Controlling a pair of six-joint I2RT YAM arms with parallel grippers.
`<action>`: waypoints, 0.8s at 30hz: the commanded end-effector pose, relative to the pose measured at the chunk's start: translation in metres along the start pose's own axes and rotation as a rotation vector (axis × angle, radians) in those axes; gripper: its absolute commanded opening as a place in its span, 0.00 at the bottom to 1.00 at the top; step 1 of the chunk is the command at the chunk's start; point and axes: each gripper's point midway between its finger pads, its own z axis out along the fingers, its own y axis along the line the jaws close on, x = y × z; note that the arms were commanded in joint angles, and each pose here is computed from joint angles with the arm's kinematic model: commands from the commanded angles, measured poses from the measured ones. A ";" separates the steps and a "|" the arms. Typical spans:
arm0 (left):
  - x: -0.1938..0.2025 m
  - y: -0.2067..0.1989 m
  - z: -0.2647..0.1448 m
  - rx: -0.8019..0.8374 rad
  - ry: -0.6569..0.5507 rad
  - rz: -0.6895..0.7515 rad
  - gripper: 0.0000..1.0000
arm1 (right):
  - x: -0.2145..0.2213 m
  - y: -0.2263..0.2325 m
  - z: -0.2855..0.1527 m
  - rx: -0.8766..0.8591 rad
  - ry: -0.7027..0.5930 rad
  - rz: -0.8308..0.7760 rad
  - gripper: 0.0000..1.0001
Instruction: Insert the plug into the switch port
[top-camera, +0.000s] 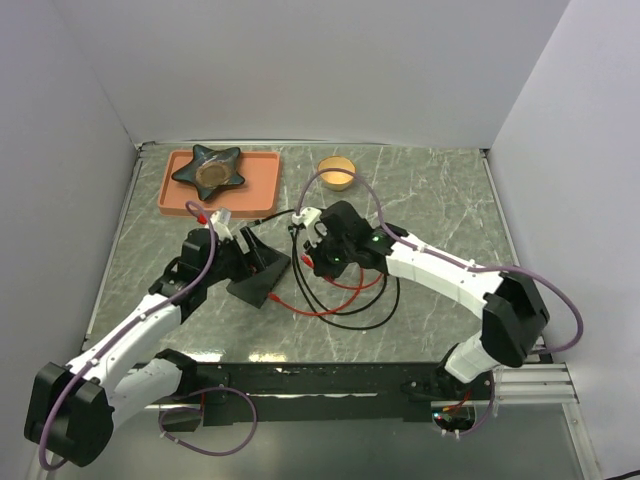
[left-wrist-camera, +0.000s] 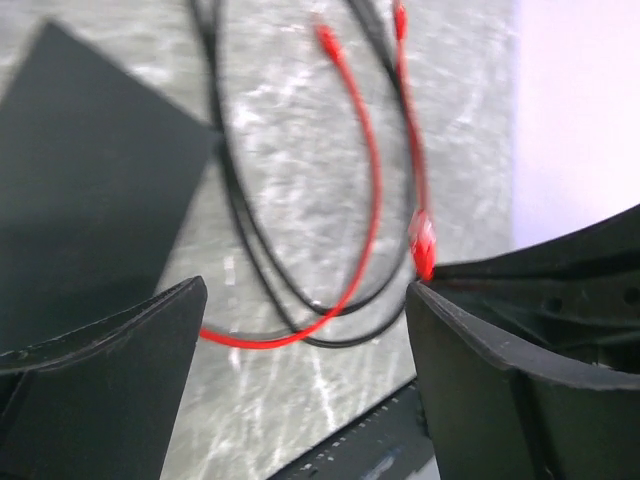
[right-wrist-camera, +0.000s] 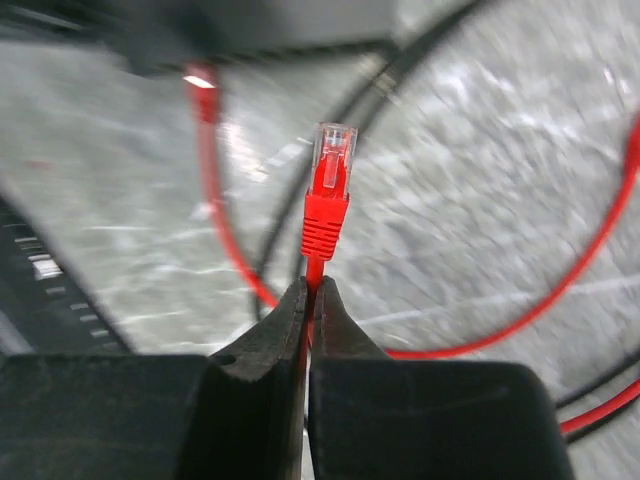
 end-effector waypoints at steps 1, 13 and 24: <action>-0.012 -0.053 -0.006 0.235 -0.037 0.027 0.86 | -0.010 0.032 -0.011 -0.150 -0.085 0.002 0.00; 0.008 -0.082 0.013 0.270 0.017 0.058 0.77 | -0.018 0.043 -0.024 -0.184 -0.124 0.014 0.00; 0.014 -0.097 0.020 0.268 0.001 0.074 0.51 | -0.028 0.052 -0.039 -0.210 -0.168 -0.001 0.00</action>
